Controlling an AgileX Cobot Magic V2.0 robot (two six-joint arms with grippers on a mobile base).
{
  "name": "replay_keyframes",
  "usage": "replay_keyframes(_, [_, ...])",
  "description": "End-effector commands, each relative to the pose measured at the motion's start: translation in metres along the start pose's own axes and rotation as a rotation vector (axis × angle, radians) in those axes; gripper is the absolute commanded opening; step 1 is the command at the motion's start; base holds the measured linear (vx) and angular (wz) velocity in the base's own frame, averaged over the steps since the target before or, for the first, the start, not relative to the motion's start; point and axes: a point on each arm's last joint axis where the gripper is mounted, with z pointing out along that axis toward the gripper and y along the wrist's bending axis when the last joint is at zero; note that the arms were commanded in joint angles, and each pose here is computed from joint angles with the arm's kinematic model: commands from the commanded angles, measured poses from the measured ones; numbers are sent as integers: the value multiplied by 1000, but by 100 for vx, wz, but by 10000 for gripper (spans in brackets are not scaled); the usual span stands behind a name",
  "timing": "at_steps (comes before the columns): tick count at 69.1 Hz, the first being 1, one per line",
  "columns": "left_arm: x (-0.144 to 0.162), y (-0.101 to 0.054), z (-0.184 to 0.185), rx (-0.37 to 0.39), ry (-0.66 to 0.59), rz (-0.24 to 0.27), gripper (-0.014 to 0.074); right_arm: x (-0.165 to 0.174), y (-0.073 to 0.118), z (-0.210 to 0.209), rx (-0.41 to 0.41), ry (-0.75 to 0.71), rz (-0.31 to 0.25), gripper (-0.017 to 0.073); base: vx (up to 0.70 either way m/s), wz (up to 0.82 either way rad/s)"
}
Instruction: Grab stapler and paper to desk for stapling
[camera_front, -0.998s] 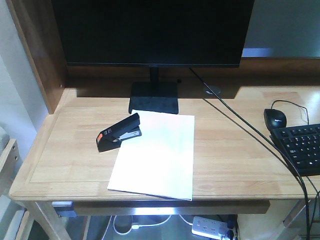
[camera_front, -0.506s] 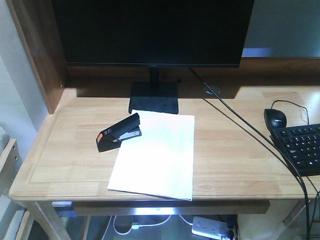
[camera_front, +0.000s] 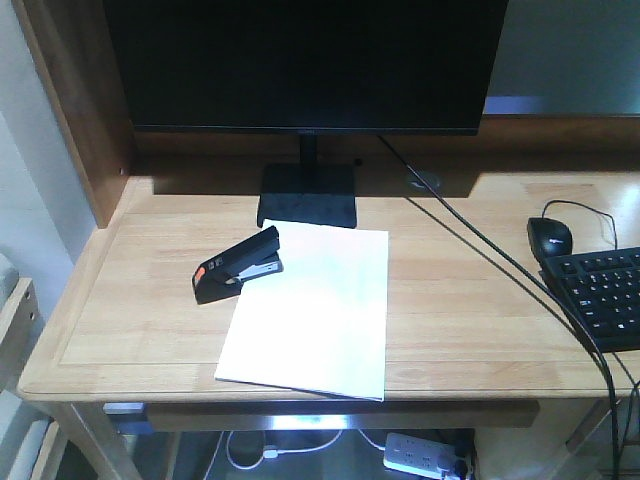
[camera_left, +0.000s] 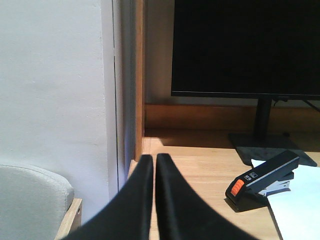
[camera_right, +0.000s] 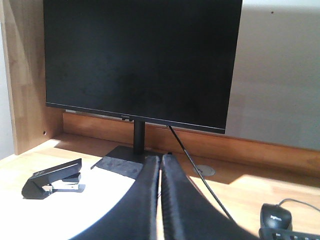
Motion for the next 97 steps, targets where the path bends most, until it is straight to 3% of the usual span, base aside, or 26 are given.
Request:
replay_keyframes(1, [-4,0,-1,4,-82,-11,-6,-17,-3,-1,46,-105,12,-10,0,0])
replay_keyframes(12, [-4,0,-1,4,-82,-11,-6,-13,-8,-2,153,-106,41,-10,0,0])
replay_keyframes(20, [-4,0,-1,4,-82,-11,-6,3,-6,-3,147,-116,22,-10,0,0])
replay_keyframes(32, [-4,0,-1,4,-82,-11,-6,26,-5,-2,142,-85,68,-10,0,0])
replay_keyframes(47, [-4,0,-1,4,-82,-11,-6,42,-3,1,130,-107,15,-10,0,0])
replay_keyframes(97, [-4,0,-1,4,-82,-11,-6,42,-3,1,131,-115,14,-10,0,0])
